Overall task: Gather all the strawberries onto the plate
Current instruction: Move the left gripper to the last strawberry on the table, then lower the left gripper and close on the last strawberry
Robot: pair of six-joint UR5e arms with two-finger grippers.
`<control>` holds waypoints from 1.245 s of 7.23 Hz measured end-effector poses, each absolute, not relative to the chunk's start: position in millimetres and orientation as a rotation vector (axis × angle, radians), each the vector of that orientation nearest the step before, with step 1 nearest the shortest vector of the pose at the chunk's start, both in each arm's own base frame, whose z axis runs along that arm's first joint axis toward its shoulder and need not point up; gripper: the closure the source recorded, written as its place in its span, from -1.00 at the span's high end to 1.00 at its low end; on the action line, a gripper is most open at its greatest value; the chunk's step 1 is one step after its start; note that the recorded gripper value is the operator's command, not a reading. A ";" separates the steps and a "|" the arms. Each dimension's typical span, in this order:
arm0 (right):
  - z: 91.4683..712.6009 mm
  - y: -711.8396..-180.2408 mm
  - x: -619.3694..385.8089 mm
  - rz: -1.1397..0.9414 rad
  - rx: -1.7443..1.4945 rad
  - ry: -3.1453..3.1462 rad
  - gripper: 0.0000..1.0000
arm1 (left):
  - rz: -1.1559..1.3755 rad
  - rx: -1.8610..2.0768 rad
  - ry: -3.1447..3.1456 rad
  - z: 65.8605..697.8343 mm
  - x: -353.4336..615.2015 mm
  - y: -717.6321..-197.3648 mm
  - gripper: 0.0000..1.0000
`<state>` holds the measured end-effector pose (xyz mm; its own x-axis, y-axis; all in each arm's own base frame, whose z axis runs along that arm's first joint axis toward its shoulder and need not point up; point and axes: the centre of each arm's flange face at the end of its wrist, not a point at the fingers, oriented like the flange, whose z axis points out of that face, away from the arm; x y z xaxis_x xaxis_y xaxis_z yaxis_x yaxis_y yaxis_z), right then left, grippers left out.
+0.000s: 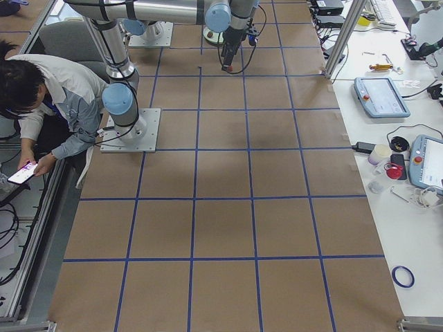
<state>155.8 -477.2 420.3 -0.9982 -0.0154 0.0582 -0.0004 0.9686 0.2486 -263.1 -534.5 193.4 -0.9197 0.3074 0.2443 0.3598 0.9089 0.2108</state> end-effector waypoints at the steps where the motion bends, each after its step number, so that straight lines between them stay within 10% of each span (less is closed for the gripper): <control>1: 416.4 -475.7 155.9 -0.395 0.007 -3.055 1.00 | -0.390 -0.505 -2.865 188.1 -269.6 -531.7 0.88; 3: 413.3 -474.4 156.1 -0.403 0.002 -3.053 1.00 | -0.396 -0.523 -2.866 179.1 -283.7 -527.1 0.46; 6: 412.5 -473.9 156.3 -0.408 0.001 -3.051 1.00 | -0.355 -0.533 -2.871 173.0 -292.4 -528.7 0.40; 9: 412.0 -474.0 156.7 -0.409 0.002 -3.052 1.00 | -0.342 -0.526 -2.877 172.0 -296.0 -528.5 -0.95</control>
